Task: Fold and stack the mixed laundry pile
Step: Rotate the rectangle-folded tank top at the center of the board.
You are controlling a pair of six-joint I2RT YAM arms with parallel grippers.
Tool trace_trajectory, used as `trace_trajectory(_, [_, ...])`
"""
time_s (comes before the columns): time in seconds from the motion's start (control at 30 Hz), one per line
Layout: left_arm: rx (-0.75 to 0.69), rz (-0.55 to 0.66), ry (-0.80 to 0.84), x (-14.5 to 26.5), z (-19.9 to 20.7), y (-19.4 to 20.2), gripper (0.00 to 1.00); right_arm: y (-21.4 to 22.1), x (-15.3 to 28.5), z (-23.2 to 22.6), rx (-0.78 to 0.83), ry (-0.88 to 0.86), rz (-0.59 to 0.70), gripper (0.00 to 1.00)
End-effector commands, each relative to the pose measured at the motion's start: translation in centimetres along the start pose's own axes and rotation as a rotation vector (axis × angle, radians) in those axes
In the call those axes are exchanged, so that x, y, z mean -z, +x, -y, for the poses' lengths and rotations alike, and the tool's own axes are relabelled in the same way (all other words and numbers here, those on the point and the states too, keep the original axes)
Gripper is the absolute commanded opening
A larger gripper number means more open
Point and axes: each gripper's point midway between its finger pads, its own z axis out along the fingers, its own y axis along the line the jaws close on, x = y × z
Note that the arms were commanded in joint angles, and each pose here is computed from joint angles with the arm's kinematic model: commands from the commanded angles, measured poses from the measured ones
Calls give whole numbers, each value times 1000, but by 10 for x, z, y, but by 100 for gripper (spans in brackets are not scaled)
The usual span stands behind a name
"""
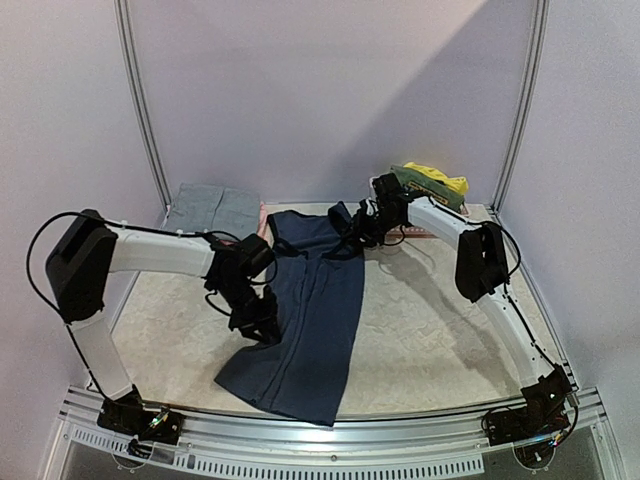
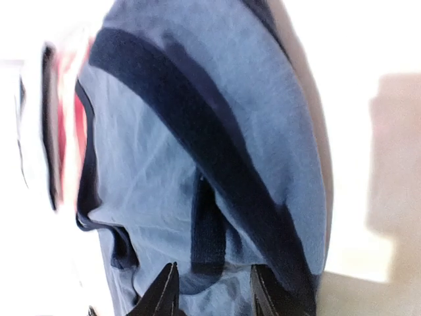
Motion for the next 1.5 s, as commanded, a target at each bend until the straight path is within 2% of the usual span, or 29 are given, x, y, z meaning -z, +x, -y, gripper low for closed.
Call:
trace_trajectory(0.0, [-24,-59,16,0,29,-8,27,-18,-17,-5,-41,-74,79,39])
trace_trajectory(0.2, [69,-52,79,6,53,-13,27,-15,-17,-21,-1,-130,66,44])
trace_trajectory(0.4, [25,72,34,37,43,-16,26,15,-4,-55,174,-122,6,51])
trace_trajectory(0.6, [-100,203,-93,77,13,-12,28,8,62,-119,316,-142,86,58])
trace_trajectory(0.77, [-162,241,-152,95,-17,6,34,26,102,-147,383,-95,88,64])
trace_trajectory(0.83, [-176,246,-153,99,-27,16,36,45,112,-146,395,-55,62,68])
trace_trajectory(0.93, [-186,256,-155,99,-46,31,41,85,114,-122,407,57,-8,71])
trace_trajectory(1.0, [-184,252,-159,94,-63,42,43,111,133,-121,422,97,-14,73])
trace_trajectory(1.27, [-206,232,-65,77,-83,71,45,210,169,-79,323,241,-60,74])
trace_trajectory(1.47, [-208,205,-19,67,-82,79,45,288,178,-64,162,183,-93,75])
